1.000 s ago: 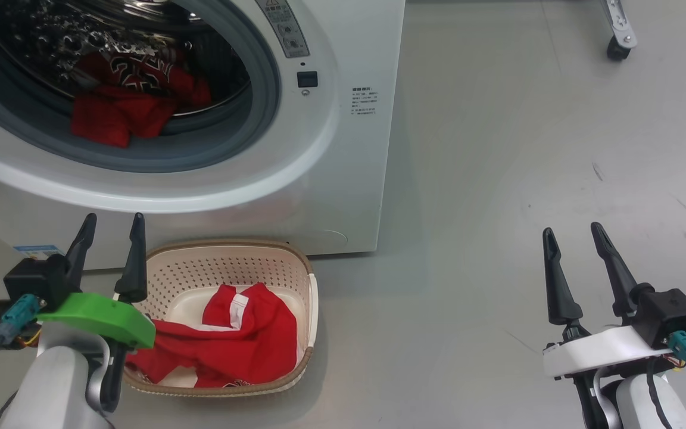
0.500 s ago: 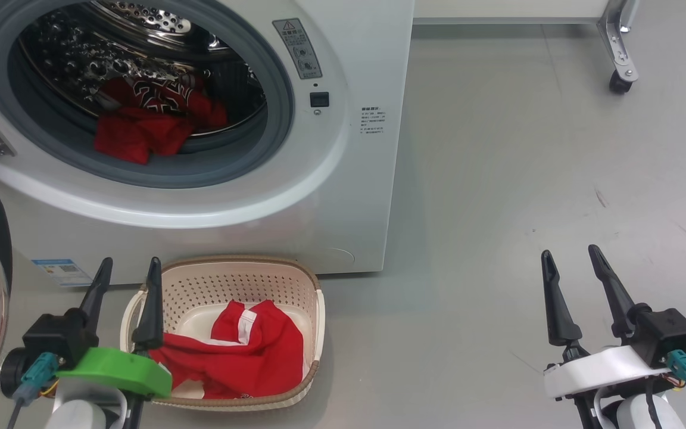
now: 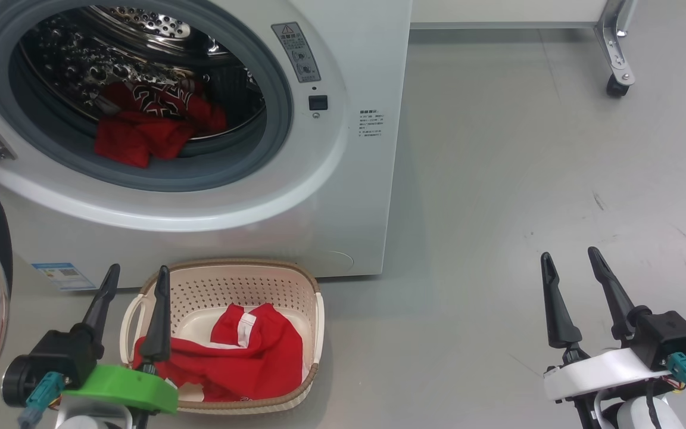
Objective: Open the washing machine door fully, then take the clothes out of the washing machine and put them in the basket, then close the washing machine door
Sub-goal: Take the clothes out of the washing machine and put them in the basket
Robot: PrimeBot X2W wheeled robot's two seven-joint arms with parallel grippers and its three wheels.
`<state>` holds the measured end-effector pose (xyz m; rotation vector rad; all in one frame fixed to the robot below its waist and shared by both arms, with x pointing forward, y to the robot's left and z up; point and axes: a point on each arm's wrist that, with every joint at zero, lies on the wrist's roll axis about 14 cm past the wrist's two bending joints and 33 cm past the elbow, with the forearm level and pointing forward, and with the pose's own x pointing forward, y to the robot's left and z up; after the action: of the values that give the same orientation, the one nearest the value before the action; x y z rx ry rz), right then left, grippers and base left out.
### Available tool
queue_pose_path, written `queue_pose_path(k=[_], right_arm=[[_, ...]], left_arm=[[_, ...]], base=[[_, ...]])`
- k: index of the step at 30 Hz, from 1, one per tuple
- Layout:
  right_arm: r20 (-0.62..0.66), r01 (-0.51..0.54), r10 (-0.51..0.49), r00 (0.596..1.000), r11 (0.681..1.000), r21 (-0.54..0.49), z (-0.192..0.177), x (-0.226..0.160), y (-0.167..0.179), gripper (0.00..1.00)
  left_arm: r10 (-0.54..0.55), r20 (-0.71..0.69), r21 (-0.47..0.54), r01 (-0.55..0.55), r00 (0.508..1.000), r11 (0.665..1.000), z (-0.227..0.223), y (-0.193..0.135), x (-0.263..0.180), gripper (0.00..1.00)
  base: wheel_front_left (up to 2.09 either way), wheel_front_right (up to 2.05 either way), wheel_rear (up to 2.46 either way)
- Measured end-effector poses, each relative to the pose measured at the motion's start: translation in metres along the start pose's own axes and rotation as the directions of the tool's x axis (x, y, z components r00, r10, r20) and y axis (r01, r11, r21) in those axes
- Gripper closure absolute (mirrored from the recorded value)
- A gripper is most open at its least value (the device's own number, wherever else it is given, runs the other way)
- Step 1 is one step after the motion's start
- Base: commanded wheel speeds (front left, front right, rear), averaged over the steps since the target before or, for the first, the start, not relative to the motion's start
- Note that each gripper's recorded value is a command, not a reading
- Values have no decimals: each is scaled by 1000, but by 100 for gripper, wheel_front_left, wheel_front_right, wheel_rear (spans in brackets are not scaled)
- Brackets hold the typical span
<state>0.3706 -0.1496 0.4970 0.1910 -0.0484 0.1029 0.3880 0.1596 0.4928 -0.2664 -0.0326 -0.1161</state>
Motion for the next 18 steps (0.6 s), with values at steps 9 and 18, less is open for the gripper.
queue_pose_path(k=[9, 18], right_arm=[[2, -7, 7, 1000, 1000, 1, 1, -1, 2, 0], [5, -12, 12, 1000, 1000, 2, 2, -1, 4, 0]], left_arm=[[2, 9, 4, -2, 1000, 1000, 2, -2, -7, 0], [13, 6, -3, -13, 1000, 1000, 1, -1, -13, 0]], base=[[0, 0, 0], [0, 0, 0]])
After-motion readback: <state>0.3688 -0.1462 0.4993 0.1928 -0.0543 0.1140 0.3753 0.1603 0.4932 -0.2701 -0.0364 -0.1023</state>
